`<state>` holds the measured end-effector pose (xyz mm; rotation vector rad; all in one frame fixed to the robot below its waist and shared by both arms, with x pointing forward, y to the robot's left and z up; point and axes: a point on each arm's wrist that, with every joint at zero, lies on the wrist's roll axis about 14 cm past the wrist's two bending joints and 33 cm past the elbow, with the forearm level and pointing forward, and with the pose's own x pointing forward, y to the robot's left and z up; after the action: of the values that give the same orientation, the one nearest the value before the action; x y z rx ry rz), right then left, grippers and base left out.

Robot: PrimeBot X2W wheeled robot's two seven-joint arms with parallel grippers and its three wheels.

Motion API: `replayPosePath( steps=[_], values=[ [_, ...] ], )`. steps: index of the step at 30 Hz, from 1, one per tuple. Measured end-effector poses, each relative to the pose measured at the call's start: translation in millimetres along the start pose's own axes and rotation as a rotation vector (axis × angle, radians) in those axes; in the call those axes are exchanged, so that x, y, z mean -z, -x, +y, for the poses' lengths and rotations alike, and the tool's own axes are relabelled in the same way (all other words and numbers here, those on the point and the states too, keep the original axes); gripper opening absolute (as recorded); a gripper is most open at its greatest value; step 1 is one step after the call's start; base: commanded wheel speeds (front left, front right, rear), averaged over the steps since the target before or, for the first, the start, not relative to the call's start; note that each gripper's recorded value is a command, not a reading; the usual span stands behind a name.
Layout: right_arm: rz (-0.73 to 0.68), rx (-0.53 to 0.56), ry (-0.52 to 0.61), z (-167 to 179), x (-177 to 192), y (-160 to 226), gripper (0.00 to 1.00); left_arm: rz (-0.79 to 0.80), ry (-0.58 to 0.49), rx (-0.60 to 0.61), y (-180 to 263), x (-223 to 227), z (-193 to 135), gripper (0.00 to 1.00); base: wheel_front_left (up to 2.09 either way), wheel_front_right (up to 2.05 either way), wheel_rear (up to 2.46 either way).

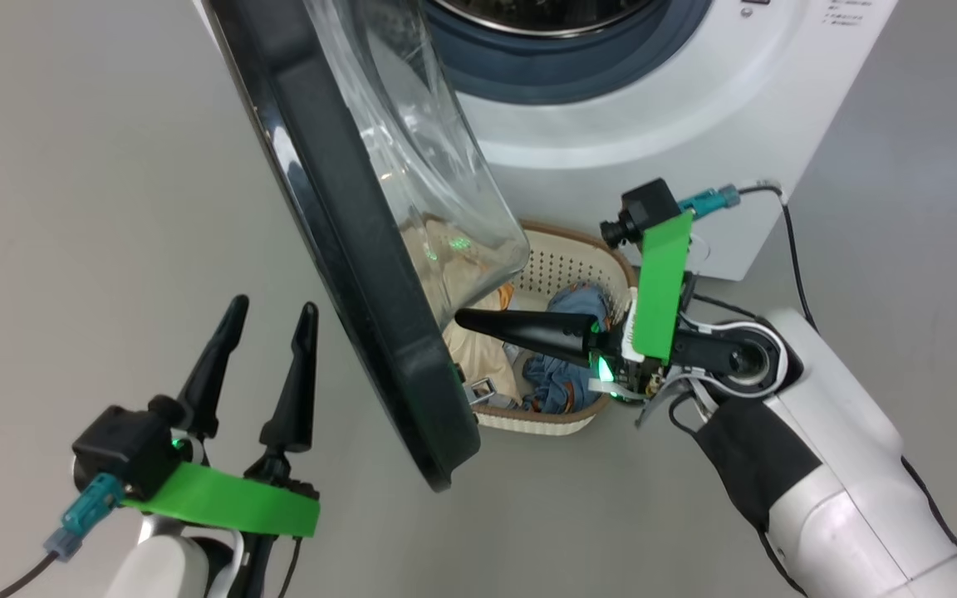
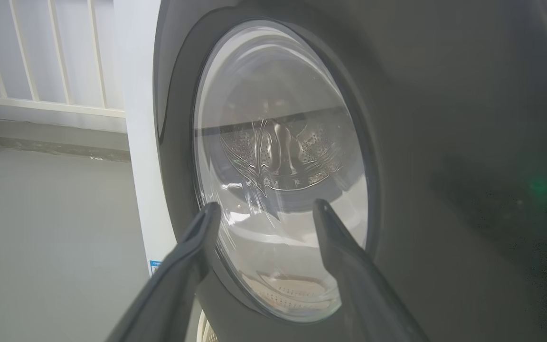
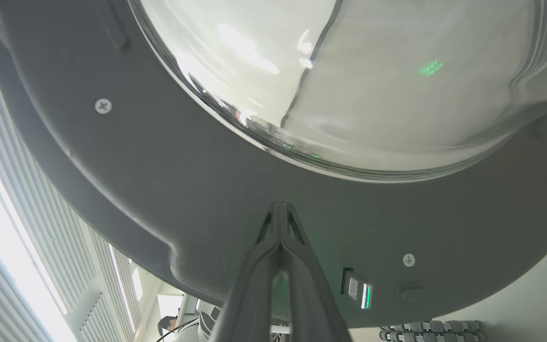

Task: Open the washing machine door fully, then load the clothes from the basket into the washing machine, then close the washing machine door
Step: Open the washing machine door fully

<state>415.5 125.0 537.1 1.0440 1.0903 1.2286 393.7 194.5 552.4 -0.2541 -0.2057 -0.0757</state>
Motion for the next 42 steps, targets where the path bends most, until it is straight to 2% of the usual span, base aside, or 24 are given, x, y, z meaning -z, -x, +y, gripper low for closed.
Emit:
replayPosePath(
  steps=[9, 28, 29, 30, 31, 36, 40, 42],
  values=[
    [-0.075, 0.001, -0.033, 1.5, 16.7, 22.1, 0.0, 0.004, -0.004, -0.002, 15.1, -2.6, 1.0, 1.0, 0.0, 0.0, 0.0],
    [-0.374, -0.037, -0.05, 16.0, 32.5, 91.7, 0.0, 0.009, 0.015, 0.046, 26.7, -0.4, -13.3, 1.0, 0.0, 0.0, 0.0],
    [-0.395, -0.038, -0.043, 17.7, 31.4, 94.8, 0.25, 0.01, 0.016, 0.049, 26.9, -0.3, -14.3, 1.0, 0.0, 0.0, 0.0],
    [-0.421, -0.033, -0.032, 18.3, 29.4, 98.3, 0.81, 0.012, 0.017, 0.051, 27.6, 0.5, -15.3, 1.0, 0.0, 0.0, 0.0],
    [-0.456, -0.019, -0.01, 19.0, 25.0, 102.9, 1.0, 0.015, 0.018, 0.054, 28.2, 1.3, -16.3, 1.0, 0.0, 0.0, 0.0],
    [-0.667, 0.066, 0.166, 28.1, -3.9, 129.6, 1.0, 0.012, 0.02, 0.064, 27.4, 0.5, -19.5, 1.0, 0.0, 0.0, 0.0],
    [-0.826, 0.199, 0.37, 27.4, -23.2, 153.8, 1.0, 0.01, 0.02, 0.067, 27.7, -0.2, -20.3, 1.0, 0.0, 0.0, 0.0],
    [-0.863, 0.277, 0.495, 25.6, -27.5, 162.1, 1.0, 0.01, 0.019, 0.067, 27.9, -0.3, -20.3, 1.0, 0.0, 0.0, 0.0]
  ],
)
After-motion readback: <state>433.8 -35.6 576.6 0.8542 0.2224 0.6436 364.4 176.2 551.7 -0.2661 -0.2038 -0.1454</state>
